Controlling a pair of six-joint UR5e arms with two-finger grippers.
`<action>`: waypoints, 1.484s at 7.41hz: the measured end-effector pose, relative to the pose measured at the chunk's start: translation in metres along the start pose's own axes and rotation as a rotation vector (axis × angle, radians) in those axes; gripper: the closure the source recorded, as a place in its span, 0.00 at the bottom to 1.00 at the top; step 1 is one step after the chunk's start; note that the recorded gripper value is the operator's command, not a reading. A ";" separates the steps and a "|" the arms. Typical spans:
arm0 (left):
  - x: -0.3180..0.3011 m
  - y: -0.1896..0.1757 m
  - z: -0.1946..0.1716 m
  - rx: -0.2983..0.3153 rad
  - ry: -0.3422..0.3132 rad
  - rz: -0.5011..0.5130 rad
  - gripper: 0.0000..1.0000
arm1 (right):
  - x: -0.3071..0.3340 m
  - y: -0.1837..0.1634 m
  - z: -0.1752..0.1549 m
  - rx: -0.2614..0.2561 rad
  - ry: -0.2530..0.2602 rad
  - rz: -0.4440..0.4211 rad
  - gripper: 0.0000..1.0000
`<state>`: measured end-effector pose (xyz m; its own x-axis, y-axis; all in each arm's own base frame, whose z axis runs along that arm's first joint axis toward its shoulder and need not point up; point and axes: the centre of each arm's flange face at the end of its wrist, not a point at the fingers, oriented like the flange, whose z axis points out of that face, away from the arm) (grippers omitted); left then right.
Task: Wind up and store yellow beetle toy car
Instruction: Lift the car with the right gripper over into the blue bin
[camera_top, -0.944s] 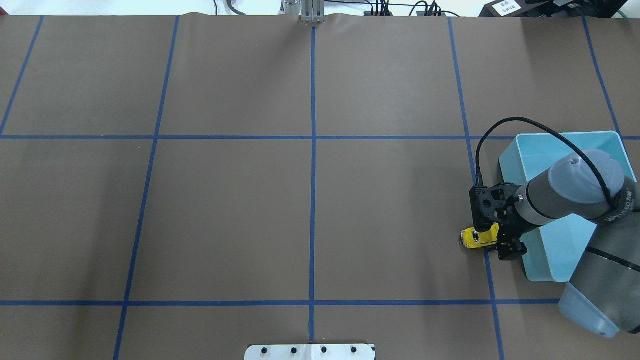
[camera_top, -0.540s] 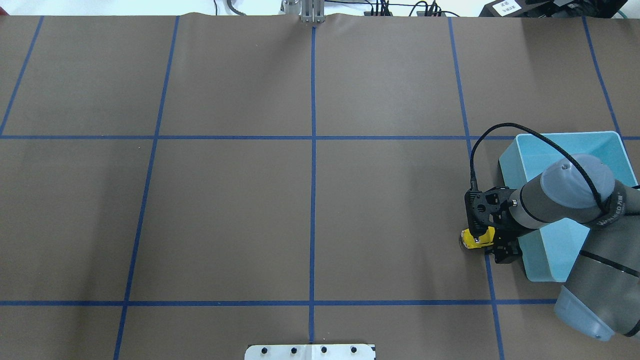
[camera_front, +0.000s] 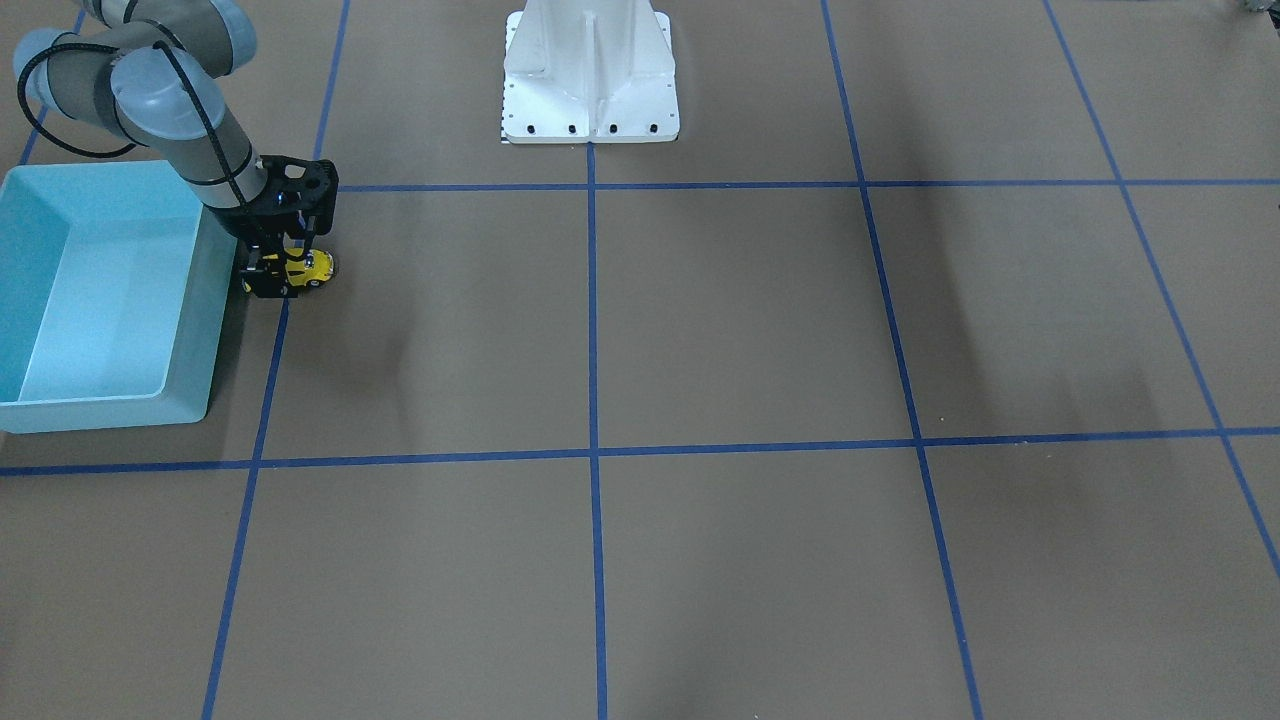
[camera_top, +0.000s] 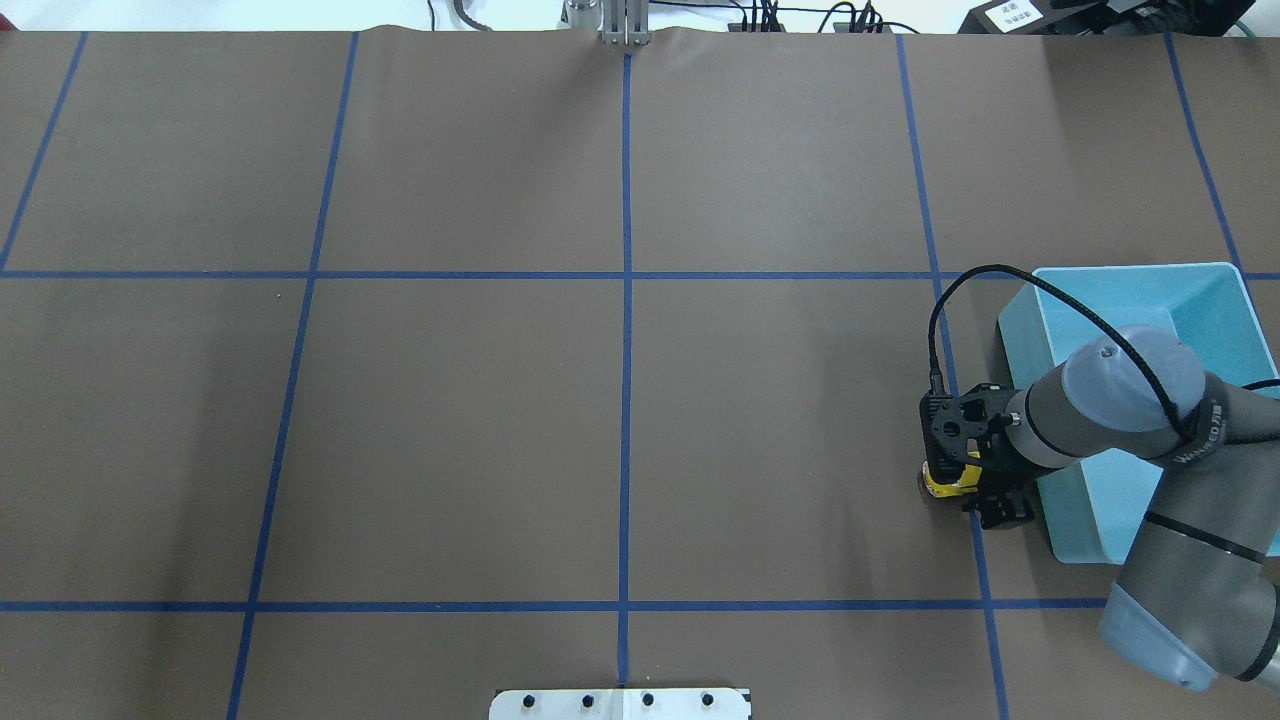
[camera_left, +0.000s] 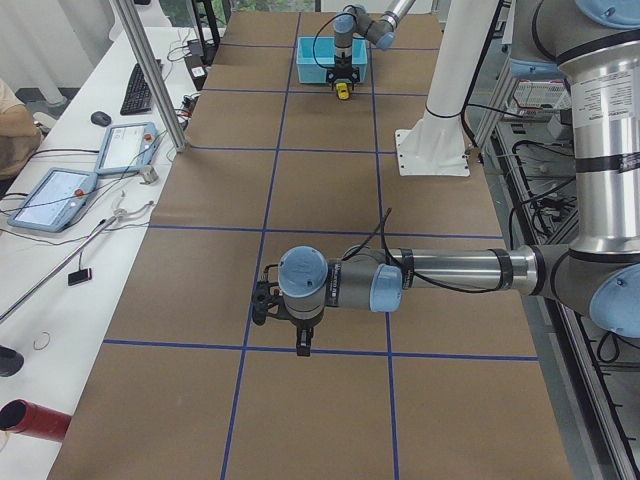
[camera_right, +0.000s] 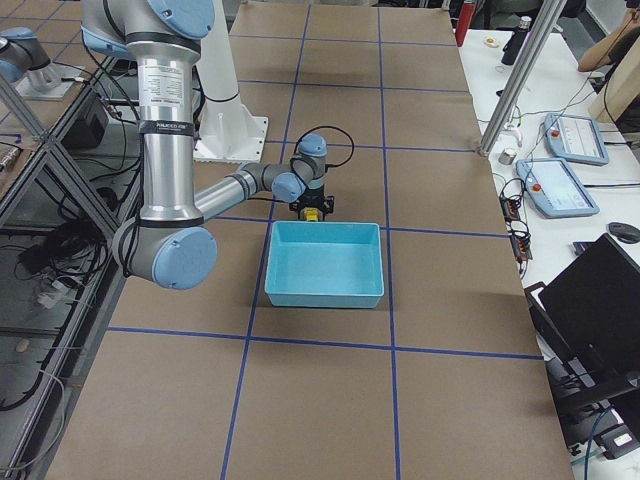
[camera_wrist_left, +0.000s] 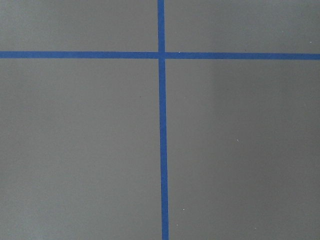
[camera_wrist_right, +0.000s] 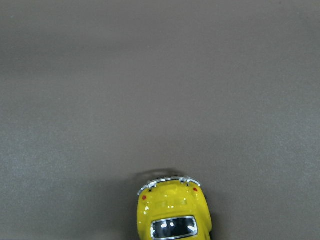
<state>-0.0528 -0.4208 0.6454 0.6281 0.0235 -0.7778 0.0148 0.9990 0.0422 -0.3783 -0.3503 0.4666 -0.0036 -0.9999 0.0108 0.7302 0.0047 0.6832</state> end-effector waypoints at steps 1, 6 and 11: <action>0.000 0.000 0.000 0.000 0.000 0.000 0.00 | 0.000 -0.001 -0.001 0.006 0.007 -0.002 1.00; -0.002 0.001 -0.002 0.003 0.000 -0.004 0.00 | 0.023 0.004 -0.075 0.085 0.032 0.099 1.00; -0.002 0.001 -0.001 0.002 0.001 -0.007 0.00 | 0.057 0.095 -0.176 0.107 0.061 0.015 1.00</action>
<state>-0.0553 -0.4201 0.6464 0.6271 0.0170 -0.7788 0.0209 0.9990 0.0386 -0.1893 -0.4089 0.4036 0.0505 -0.9985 -0.0205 0.6524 0.0174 0.7577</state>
